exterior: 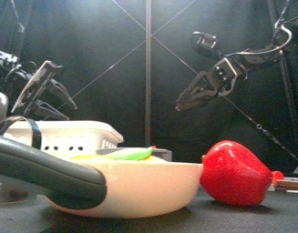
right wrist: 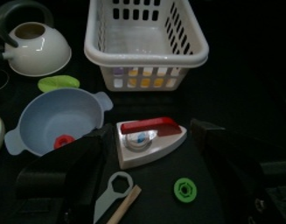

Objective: Grab yellow gear

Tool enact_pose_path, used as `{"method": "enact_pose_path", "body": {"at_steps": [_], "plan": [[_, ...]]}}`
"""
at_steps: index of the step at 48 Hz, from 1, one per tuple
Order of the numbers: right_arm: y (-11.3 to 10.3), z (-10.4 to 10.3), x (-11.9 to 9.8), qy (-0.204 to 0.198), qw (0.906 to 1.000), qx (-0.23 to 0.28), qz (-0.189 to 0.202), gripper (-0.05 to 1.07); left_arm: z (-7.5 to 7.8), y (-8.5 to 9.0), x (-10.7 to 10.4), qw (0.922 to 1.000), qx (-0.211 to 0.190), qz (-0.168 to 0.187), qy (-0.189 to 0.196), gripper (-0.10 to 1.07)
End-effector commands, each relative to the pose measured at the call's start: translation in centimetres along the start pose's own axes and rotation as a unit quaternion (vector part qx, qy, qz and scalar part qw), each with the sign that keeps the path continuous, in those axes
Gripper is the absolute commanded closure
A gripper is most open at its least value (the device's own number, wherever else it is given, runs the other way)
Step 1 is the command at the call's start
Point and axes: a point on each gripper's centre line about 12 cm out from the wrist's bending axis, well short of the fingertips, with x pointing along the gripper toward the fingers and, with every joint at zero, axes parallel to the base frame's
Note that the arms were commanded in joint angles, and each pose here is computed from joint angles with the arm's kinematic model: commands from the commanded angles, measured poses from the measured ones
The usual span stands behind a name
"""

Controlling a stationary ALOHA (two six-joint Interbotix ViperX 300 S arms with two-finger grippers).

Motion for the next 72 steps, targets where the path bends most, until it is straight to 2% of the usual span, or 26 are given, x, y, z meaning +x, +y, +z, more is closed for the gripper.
{"method": "enact_pose_path", "body": {"at_steps": [1, 5, 8, 16, 23, 31, 38, 41, 47, 52, 72], "plan": [[0.2, 0.7, -0.8, -0.006, 0.9994, 0.033, -0.003, 0.02, 0.8, -0.9, 0.0, 0.9999, 0.002, -0.012, -0.012, 0.20], [0.8, 0.2, -1.5, 0.026, 0.9969, 0.074, 0.001, 0.02, 0.8, -1.1, 0.0, 0.9998, 0.006, -0.016, -0.012, 0.20], [0.9, -0.6, -2.4, 0.067, 0.9919, 0.108, 0.000, 0.02, 1.1, -1.8, 0.0, 0.9994, 0.013, -0.027, -0.020, 0.20], [0.4, -2.7, -3.9, 0.138, 0.9771, 0.161, -0.013, 0.02, 1.8, -3.8, -0.2, 0.9935, 0.065, -0.073, -0.057, 0.21], [-1.8, -5.2, -4.6, 0.176, 0.9643, 0.190, -0.055, 0.02, 2.0, -5.6, -0.6, 0.9807, 0.117, -0.125, -0.095, 0.20], [-4.9, -6.4, -5.2, 0.207, 0.9461, 0.225, -0.106, 0.02, 1.8, -7.0, -1.0, 0.9656, 0.164, -0.166, -0.114, 0.20], [-5.8, -7.3, -5.4, 0.246, 0.9312, 0.241, -0.119, 0.02, 1.6, -8.0, -1.6, 0.9491, 0.195, -0.205, -0.138, 0.20], [-6.0, -8.0, -5.5, 0.269, 0.9234, 0.245, -0.122, 0.02, 1.3, -8.2, -1.7, 0.9454, 0.200, -0.215, -0.141, 0.20], [-6.7, -8.8, -5.7, 0.308, 0.9094, 0.247, -0.130, 0.02, 1.2, -8.3, -1.7, 0.9448, 0.199, -0.220, -0.140, 0.20], [-7.1, -9.1, -5.6, 0.327, 0.9022, 0.247, -0.134, 0.02, 1.1, -8.2, -1.7, 0.9460, 0.197, -0.217, -0.138, 0.20], [-8.5, -11.3, -4.7, 0.374, 0.8888, 0.220, -0.147, 0.02, 1.0, -7.9, -1.2, 0.9496, 0.193, -0.209, -0.133, 0.20]]}}
